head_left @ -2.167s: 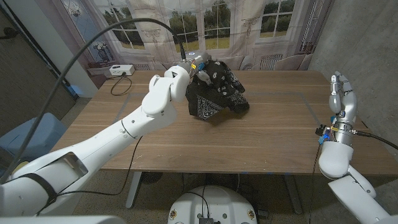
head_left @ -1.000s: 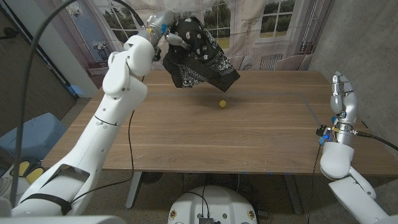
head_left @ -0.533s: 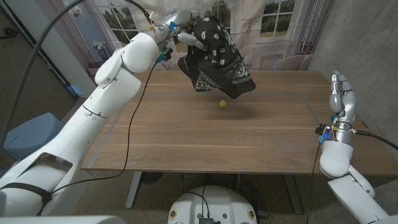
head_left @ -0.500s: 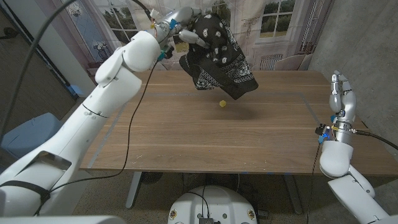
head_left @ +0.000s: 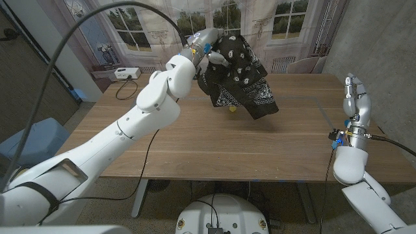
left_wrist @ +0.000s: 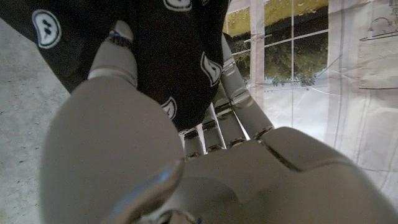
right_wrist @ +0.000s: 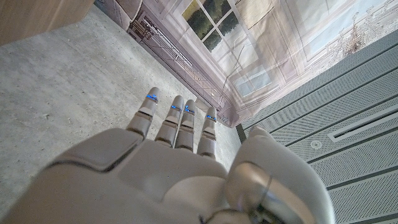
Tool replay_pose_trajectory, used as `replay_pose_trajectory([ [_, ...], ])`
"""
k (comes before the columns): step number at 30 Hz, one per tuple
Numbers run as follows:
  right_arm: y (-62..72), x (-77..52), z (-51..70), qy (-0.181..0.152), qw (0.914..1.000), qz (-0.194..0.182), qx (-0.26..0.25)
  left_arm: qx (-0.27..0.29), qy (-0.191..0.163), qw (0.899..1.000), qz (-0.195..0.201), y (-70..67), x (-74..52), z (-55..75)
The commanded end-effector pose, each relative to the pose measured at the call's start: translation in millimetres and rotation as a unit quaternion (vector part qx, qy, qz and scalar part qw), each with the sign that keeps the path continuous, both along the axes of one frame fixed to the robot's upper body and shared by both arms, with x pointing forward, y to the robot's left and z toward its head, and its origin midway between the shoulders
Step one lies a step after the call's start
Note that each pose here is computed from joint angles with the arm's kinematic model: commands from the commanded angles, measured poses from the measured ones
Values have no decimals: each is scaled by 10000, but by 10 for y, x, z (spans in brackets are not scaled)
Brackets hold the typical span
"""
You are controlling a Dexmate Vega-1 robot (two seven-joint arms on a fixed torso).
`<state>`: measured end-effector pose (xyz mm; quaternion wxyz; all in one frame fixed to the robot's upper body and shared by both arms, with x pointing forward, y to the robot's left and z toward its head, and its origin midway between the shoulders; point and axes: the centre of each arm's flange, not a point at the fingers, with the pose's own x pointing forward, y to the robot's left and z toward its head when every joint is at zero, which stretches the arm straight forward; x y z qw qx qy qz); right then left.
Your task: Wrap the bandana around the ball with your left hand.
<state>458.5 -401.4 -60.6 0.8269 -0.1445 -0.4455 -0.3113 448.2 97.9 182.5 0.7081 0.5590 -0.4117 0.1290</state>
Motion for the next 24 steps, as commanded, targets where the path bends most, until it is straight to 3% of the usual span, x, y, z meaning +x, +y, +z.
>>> replay_pose_trajectory([
  [1,2,5,1,2,10000,2,16,-27,-1510,9759,1574,163,-302,124],
  [5,3,9,12,-4,10000,31,13,97,-1759,9634,2022,136,-299,89],
  [14,-1,45,38,16,9998,175,11,686,-2141,9123,3423,-84,-270,-66],
  [19,1,68,50,31,9997,245,14,824,-2242,8926,3825,-128,-258,-146],
  [22,12,85,72,38,9996,274,-13,845,-2265,8841,3998,-100,-265,-182],
  [24,19,102,94,41,9995,322,-42,884,-2344,8729,4187,-74,-275,-198],
])
